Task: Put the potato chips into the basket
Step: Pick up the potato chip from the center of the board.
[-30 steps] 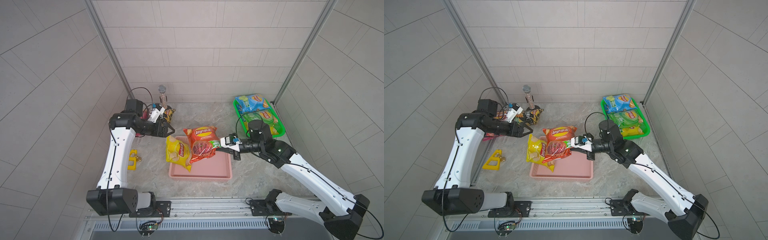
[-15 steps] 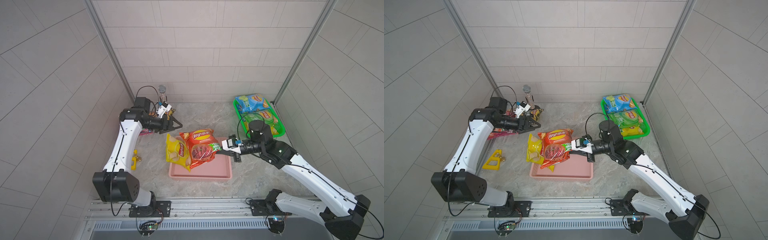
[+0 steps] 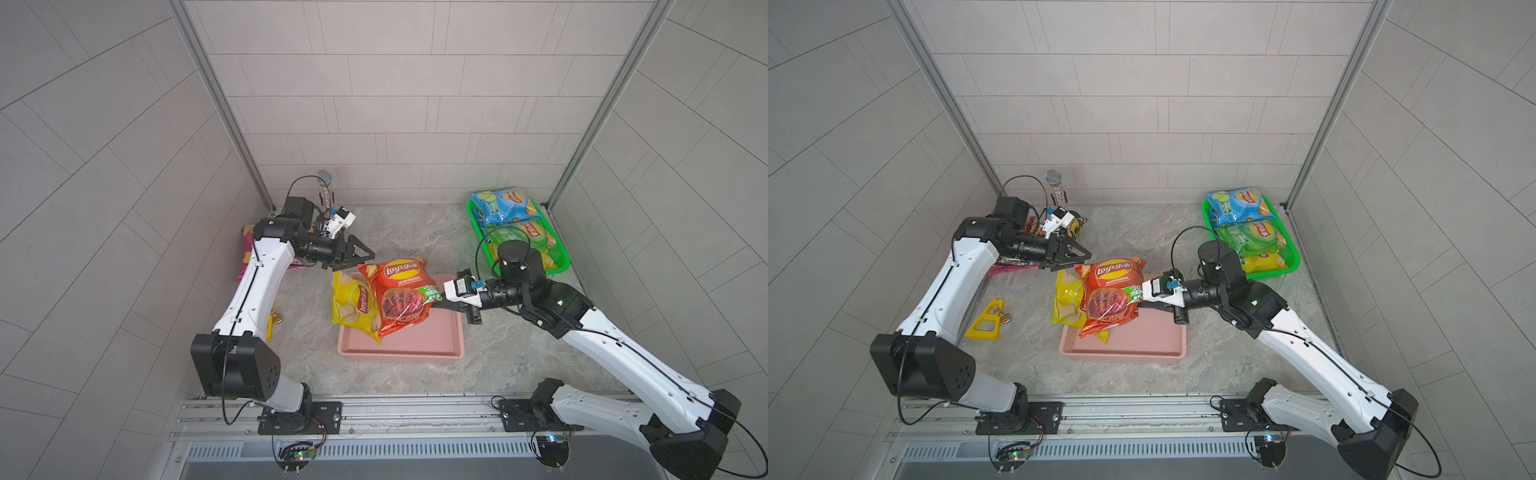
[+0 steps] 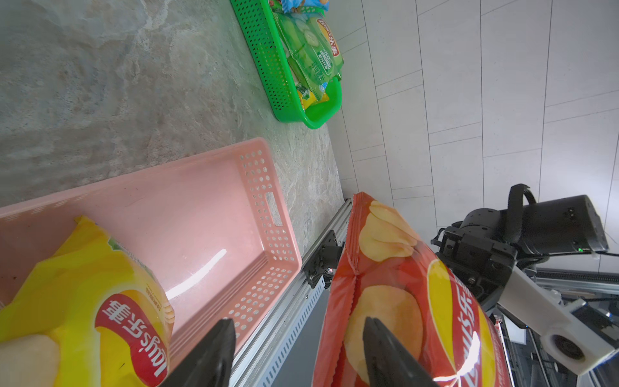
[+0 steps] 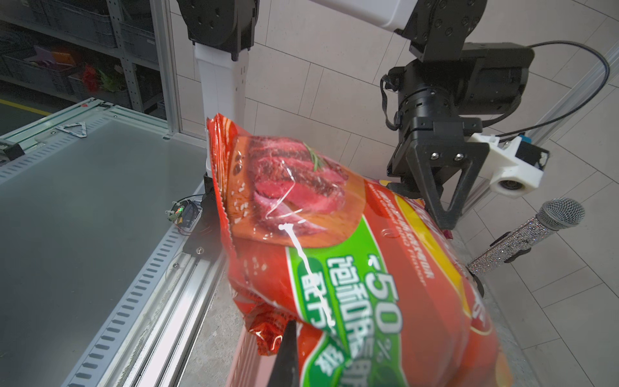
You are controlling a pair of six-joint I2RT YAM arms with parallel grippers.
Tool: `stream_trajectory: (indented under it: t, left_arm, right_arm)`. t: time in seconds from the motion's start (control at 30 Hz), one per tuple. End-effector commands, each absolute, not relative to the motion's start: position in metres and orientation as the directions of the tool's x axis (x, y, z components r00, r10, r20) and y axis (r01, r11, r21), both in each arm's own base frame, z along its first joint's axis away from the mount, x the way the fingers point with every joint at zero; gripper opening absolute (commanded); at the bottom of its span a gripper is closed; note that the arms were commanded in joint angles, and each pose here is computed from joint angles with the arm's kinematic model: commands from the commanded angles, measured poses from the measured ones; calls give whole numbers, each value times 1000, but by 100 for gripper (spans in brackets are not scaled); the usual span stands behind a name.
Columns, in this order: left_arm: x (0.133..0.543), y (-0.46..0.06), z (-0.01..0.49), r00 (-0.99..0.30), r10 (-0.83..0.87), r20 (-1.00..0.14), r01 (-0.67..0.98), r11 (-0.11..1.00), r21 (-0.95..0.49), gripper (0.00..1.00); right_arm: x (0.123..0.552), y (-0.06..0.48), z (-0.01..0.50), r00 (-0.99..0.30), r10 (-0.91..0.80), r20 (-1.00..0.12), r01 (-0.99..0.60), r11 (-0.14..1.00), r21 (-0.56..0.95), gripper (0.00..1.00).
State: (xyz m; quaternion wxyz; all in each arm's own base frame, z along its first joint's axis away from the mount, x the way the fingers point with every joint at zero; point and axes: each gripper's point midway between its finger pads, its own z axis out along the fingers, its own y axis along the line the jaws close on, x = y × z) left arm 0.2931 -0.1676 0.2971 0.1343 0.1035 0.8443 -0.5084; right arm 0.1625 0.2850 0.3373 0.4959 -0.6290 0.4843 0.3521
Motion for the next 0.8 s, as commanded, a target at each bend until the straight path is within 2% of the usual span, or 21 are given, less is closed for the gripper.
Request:
stream_trajectory:
  t: [0.0, 0.07, 0.27, 0.43, 0.67, 0.77]
  left_arm:
    - [289, -172, 301, -944, 46, -328, 317, 413, -854, 61]
    - [288, -173, 302, -944, 47, -325, 316, 402, -859, 55]
    - [286, -175, 303, -944, 50, -325, 318, 389, -864, 52]
    - [286, -172, 293, -947, 58, -317, 310, 428, -849, 65]
    - [280, -175, 289, -955, 79, -285, 293, 400, -869, 65]
    - [277, -178, 294, -955, 83, -283, 293, 372, -881, 60]
  right_arm:
    - [157, 285, 347, 330, -221, -918, -944, -49, -327, 0]
    - [157, 285, 346, 331, -223, -917, -943, -46, -329, 0]
    - [160, 285, 344, 333, -226, -916, -942, -38, -333, 0]
    - [159, 285, 346, 340, -216, -915, -940, -37, -340, 0]
    - [159, 283, 350, 354, -209, -912, -934, -22, -358, 0]
    - [159, 283, 349, 357, -206, -911, -932, -21, -361, 0]
